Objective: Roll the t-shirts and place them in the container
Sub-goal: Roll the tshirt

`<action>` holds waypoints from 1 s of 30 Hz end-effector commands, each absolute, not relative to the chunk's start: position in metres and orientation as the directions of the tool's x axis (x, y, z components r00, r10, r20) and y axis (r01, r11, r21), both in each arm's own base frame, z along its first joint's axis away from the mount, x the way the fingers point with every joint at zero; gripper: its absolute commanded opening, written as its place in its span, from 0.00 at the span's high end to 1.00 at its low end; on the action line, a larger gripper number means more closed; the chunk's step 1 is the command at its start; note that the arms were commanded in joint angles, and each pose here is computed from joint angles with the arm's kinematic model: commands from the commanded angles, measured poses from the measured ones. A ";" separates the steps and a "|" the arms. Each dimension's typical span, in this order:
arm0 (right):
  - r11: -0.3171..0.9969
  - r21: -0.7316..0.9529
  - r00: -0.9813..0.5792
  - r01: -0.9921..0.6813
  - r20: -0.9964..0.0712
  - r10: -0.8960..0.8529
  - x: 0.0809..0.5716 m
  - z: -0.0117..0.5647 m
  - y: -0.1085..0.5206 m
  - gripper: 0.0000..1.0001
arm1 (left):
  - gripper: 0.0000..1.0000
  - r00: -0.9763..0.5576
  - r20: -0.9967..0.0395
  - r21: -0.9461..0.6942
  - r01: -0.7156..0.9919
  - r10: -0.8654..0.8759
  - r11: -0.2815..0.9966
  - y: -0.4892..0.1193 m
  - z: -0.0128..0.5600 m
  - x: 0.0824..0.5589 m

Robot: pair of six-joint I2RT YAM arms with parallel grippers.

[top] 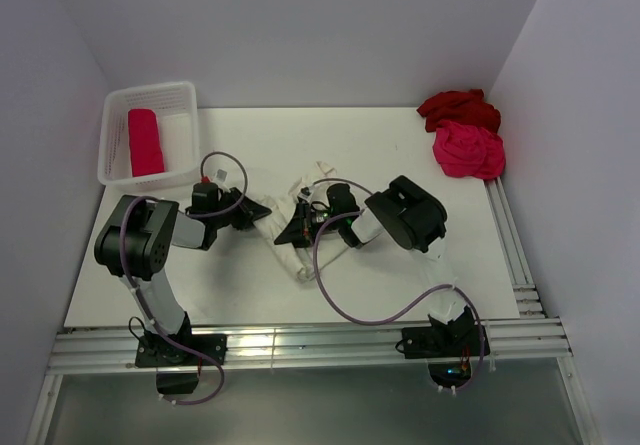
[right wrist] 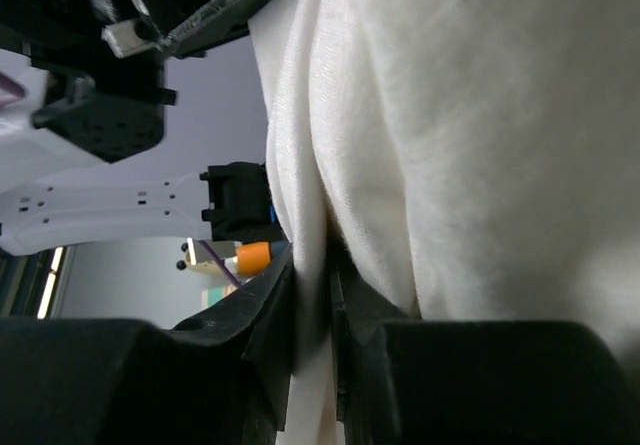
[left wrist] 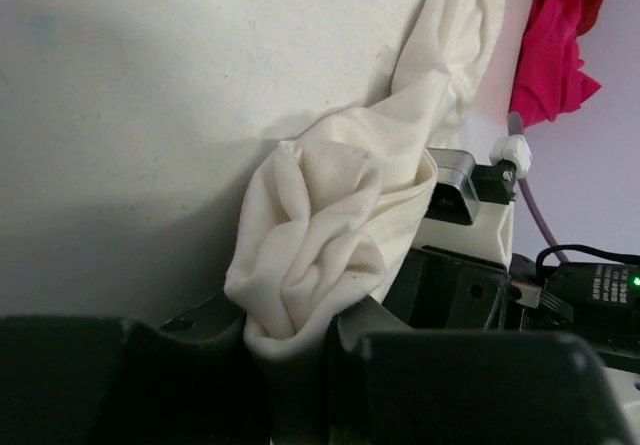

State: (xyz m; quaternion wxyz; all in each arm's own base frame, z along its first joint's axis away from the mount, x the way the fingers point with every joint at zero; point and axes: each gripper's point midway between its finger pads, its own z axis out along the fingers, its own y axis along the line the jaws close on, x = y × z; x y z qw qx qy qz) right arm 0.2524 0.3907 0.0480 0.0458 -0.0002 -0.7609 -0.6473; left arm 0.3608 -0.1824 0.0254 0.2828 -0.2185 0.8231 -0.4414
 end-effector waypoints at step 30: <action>0.472 0.866 -0.955 -0.166 -0.022 -0.296 0.174 0.062 0.346 0.60 | 0.84 -0.785 -0.354 -0.569 -0.250 -0.509 0.783 -0.168 0.008 0.371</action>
